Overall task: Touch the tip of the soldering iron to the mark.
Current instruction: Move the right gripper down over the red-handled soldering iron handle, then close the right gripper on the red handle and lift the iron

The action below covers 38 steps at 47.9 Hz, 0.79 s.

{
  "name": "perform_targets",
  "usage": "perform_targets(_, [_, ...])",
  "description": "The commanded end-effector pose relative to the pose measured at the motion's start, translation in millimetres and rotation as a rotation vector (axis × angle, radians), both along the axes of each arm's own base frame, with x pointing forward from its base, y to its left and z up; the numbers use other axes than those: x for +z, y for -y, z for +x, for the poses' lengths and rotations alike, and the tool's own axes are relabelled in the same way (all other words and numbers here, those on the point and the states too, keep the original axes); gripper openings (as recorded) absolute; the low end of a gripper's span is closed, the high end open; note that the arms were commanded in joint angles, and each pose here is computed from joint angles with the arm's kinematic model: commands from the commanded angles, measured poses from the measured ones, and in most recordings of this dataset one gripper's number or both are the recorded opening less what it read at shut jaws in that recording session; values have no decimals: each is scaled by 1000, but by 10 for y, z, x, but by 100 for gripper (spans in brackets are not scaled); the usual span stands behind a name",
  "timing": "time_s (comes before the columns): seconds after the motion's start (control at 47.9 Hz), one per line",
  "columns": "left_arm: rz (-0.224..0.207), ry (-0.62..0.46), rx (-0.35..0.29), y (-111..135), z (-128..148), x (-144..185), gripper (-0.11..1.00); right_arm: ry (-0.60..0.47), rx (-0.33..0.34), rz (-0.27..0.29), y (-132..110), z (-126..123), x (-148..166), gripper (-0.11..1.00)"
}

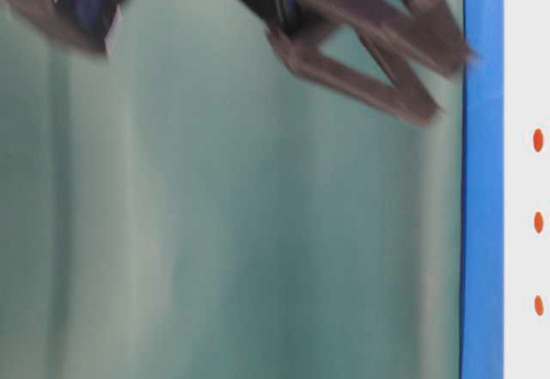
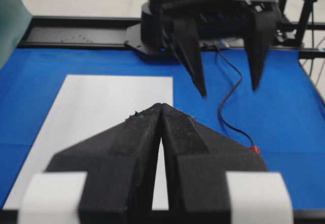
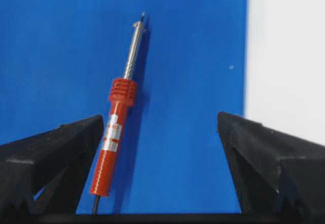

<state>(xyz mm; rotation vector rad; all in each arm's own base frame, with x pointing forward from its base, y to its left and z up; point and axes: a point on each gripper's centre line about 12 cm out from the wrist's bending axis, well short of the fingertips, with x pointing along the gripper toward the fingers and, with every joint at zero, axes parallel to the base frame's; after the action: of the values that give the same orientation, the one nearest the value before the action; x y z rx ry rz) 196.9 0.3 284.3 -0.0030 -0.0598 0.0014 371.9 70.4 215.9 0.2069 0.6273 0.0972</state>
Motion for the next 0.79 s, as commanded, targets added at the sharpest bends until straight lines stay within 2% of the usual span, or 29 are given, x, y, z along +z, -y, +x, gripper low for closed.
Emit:
perform_targets(0.0, [0, 15, 1, -3, 8, 48, 0, -34, 0, 5, -66, 183, 29, 89])
perform_targets(0.25, [2, 15, 1, -2, 2, 42, 0, -202, -28, 23, -204, 503, -407, 89])
perform_targets(0.542, [2, 14, 1, -2, -4, 28, 0, -257, -41, 56, -378, 630, -685, 89])
perform_targets(0.772, [0, 9, 1, -2, -9, 10, 0, -293, -65, 79, -421, 656, -919, 89])
